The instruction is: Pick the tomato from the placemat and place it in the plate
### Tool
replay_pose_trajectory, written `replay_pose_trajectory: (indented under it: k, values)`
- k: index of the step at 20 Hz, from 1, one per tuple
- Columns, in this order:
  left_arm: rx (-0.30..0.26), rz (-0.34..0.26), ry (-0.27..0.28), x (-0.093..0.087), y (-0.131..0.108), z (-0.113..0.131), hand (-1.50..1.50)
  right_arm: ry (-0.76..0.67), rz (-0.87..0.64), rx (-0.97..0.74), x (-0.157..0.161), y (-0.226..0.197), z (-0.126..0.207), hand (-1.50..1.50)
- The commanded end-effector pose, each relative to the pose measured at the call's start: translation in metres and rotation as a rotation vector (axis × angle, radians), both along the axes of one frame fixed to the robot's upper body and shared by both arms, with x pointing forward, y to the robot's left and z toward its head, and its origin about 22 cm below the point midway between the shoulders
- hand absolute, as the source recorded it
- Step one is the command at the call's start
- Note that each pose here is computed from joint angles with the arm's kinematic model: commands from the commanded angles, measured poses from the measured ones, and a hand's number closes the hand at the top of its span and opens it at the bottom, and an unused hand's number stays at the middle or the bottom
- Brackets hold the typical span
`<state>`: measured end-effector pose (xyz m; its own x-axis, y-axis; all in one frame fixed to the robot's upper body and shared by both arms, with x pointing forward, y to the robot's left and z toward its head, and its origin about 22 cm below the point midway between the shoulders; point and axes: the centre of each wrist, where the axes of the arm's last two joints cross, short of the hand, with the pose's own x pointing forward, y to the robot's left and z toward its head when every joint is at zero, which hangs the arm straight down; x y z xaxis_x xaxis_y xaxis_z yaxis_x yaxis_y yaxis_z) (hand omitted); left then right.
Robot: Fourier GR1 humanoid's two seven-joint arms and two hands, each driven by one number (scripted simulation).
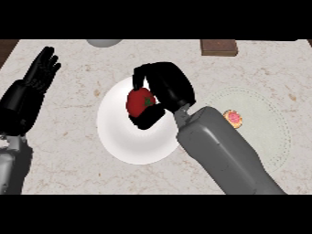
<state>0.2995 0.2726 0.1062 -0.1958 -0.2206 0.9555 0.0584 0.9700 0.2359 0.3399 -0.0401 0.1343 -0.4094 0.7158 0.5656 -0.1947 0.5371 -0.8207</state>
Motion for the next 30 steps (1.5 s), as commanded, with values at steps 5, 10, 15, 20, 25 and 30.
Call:
replay_pose_trajectory:
  k: [5, 10, 15, 20, 25, 30]
  values:
    - [0.015, -0.016, -0.013, 0.001, -0.002, -0.003, 0.0, 0.058, -0.005, -0.105, 0.021, 0.03, -0.048, 1.5]
    - [0.016, -0.029, -0.025, 0.015, -0.009, -0.005, 0.0, 0.143, -0.11, -0.002, 0.027, 0.031, -0.063, -1.5]
    - [0.012, -0.063, -0.027, 0.02, -0.012, 0.006, 0.0, 0.2, -0.043, 0.138, 0.018, 0.038, -0.069, -1.5]
    - [-0.007, -0.049, -0.013, 0.008, -0.023, -0.004, 0.0, 0.109, -0.066, 0.371, 0.03, 0.033, -0.052, -1.5]
    - [-0.002, -0.024, -0.025, 0.016, -0.011, 0.008, 0.0, 0.167, -0.089, 0.557, 0.029, 0.033, -0.045, -1.5]
    - [0.003, 0.016, -0.006, 0.001, 0.004, 0.005, 0.0, 0.2, -0.117, 0.653, 0.047, -0.004, -0.055, -1.5]
